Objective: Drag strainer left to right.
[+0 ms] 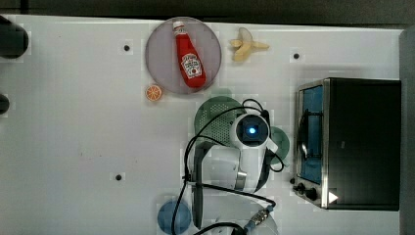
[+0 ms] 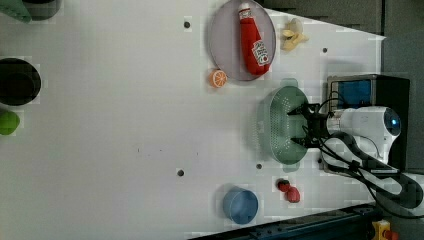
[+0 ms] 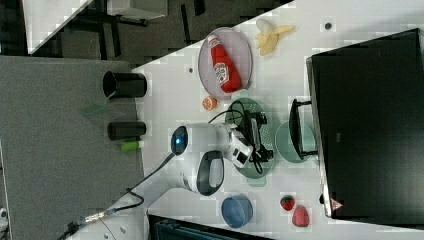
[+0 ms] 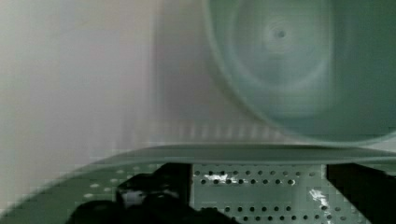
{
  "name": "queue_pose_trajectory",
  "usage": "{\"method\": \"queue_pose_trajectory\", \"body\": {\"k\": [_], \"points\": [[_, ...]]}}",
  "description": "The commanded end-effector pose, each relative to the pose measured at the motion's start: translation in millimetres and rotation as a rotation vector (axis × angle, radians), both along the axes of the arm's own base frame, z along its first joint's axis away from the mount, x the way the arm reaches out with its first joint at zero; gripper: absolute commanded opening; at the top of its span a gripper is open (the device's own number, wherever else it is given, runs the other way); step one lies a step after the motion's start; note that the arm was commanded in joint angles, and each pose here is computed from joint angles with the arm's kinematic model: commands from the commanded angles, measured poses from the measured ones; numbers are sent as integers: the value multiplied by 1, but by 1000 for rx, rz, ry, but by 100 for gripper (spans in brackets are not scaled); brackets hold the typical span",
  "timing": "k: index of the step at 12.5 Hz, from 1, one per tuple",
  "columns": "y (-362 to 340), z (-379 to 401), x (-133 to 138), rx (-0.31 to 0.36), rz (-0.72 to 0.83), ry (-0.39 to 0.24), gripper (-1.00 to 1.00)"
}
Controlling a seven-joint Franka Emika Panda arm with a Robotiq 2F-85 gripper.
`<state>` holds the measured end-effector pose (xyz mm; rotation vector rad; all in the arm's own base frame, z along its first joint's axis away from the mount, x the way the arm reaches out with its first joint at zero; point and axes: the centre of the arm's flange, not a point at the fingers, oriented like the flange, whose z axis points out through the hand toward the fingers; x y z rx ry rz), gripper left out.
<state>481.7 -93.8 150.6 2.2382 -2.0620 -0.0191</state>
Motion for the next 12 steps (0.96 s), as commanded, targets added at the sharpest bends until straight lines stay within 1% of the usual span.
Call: {"method": "queue_pose_trajectory", "body": {"k": [1,3,5,6,9,10,12], "points": [[36,33,23,24,137,-57,100],[61,62,25,48,178,-36,100],[86,110,27,65,290,-51,100],[97,137,26,68,372,-67,100],[120,221,17,48,617,-153,100],[121,246,10,40,678,-165,100],[117,294,-9,28,735,-180,100]]}}
